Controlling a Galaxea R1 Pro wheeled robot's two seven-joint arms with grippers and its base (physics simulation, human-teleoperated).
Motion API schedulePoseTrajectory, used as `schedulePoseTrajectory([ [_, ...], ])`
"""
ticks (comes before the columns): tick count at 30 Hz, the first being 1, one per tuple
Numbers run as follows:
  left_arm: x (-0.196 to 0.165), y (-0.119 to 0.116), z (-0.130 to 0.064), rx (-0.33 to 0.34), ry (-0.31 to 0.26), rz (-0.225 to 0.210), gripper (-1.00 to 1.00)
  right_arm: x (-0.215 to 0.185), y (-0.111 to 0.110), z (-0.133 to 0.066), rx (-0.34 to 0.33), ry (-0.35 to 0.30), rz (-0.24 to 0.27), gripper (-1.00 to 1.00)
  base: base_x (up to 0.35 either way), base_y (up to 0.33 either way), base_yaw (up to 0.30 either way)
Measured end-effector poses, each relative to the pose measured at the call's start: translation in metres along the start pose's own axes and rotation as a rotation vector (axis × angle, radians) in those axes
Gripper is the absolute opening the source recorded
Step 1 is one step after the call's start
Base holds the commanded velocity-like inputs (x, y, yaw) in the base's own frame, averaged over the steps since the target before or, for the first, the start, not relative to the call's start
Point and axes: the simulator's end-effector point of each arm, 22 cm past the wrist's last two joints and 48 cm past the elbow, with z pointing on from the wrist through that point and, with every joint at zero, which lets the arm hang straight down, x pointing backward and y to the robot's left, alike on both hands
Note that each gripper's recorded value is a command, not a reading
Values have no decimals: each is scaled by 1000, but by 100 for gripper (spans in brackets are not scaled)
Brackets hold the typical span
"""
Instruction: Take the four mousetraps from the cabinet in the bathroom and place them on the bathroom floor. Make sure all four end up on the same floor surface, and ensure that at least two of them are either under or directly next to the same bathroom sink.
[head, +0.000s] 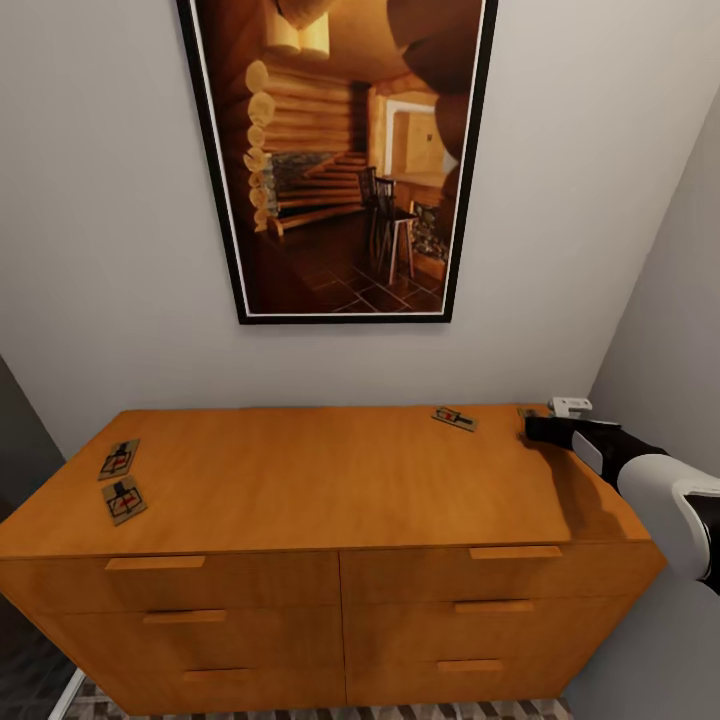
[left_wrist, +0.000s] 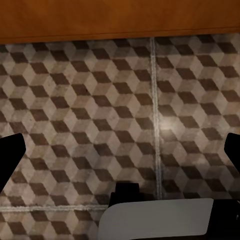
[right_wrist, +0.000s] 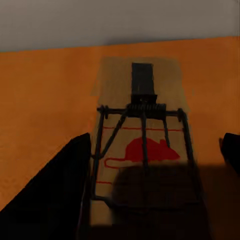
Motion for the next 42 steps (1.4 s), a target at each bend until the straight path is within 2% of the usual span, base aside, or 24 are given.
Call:
schedulePoseTrajectory([
  [25, 0, 0, 0, 0, 0, 0, 100, -1, 1, 0, -5, -3, 11, -100, 0, 0, 0],
  [42, 0, 0, 0, 1, 1, 1, 100, -35, -2, -5, 8, -61, -10, -100, 0, 0, 0],
])
